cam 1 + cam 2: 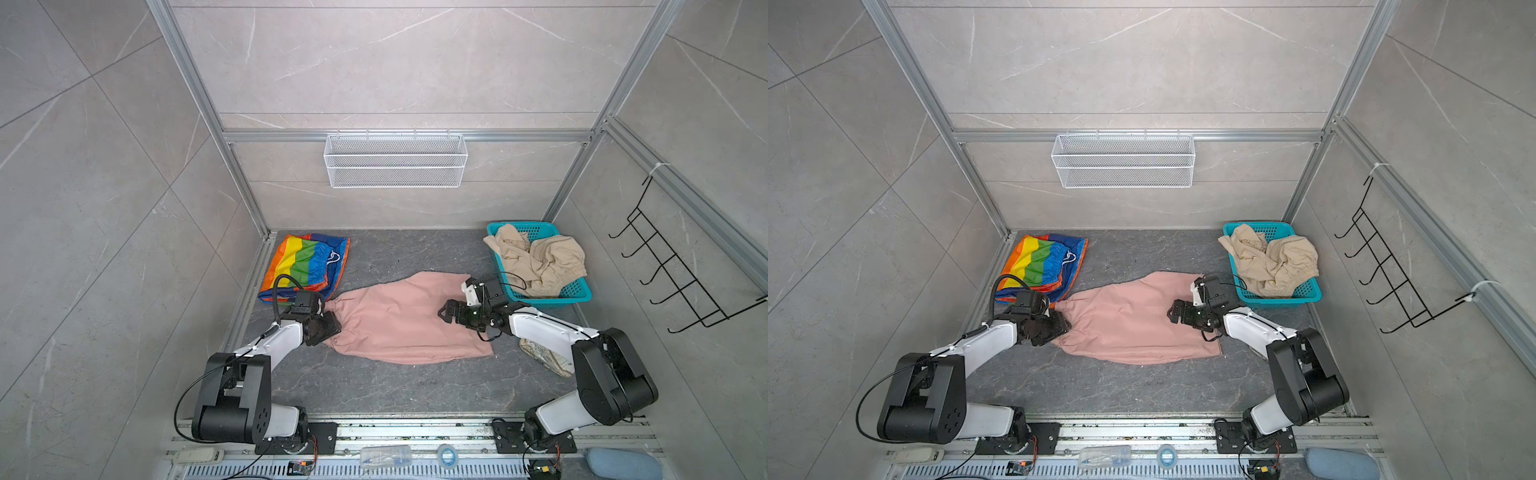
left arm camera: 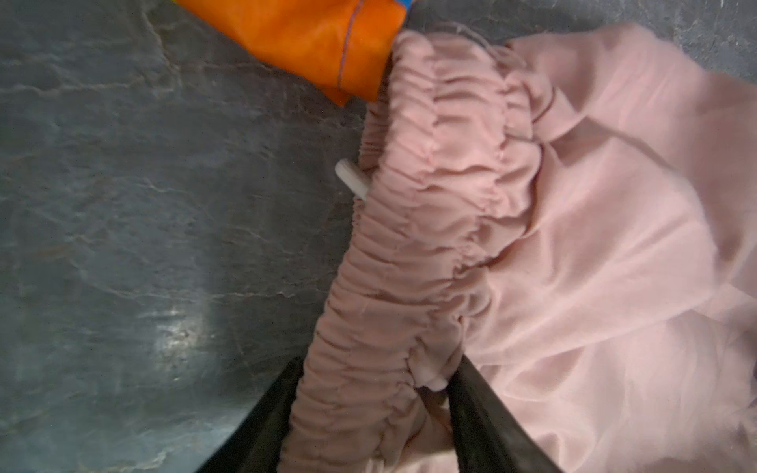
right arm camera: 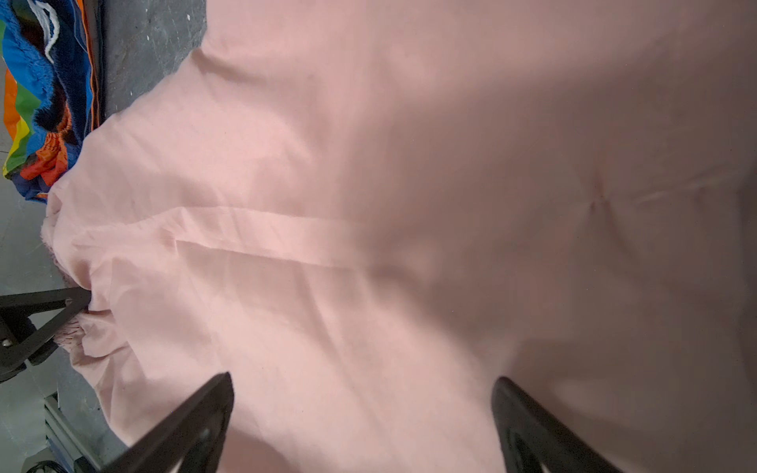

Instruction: Fold and stack the shorts

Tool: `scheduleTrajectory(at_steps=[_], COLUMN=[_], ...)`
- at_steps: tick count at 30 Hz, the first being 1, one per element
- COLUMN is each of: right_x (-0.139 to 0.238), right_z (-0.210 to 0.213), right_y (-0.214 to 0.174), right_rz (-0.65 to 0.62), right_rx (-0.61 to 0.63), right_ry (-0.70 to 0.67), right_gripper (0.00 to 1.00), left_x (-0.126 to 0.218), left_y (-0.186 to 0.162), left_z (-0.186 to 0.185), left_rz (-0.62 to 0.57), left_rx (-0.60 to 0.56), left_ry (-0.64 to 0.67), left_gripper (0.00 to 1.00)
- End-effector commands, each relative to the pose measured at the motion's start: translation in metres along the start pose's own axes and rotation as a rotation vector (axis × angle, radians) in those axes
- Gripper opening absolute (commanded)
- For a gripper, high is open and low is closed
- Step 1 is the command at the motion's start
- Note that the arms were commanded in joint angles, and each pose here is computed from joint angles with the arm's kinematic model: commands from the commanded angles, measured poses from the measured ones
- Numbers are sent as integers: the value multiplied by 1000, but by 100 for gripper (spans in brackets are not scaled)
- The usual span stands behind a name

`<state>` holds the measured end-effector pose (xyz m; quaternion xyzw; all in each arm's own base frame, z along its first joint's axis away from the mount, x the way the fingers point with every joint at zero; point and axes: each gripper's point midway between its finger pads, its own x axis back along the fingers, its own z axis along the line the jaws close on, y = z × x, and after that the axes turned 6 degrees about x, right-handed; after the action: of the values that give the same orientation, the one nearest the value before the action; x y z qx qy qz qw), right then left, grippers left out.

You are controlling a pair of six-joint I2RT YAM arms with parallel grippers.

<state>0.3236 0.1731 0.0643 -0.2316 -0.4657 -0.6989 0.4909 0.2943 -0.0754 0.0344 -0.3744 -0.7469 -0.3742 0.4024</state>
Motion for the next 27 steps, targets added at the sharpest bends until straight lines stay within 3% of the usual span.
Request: scheduleTrajectory(at_steps=[1,11,17,21,27], right_x=[7,14,15,19,37], right_z=[2,0,-7,-7,9], right_y=[-1,0,-2,1,25], right_rz=[-12,-18,-15,-25,-104], right_rx=[-1,-1,-2,-15,-73], right_ry=[0,-25,-64,-77,-40], right_gripper=[99,99,99,99,100], left_x=[0,-11,-2,10,38], left_y=[-6,-12,-3,2,16], left_z=[-1,-17,-40,-47,-65], left_rz=[38,95,94,112,62], left_rx=[-46,-125,-213,-297,-381], left_ry=[44,98,146,250,313], left_gripper=[34,0,0,0,0])
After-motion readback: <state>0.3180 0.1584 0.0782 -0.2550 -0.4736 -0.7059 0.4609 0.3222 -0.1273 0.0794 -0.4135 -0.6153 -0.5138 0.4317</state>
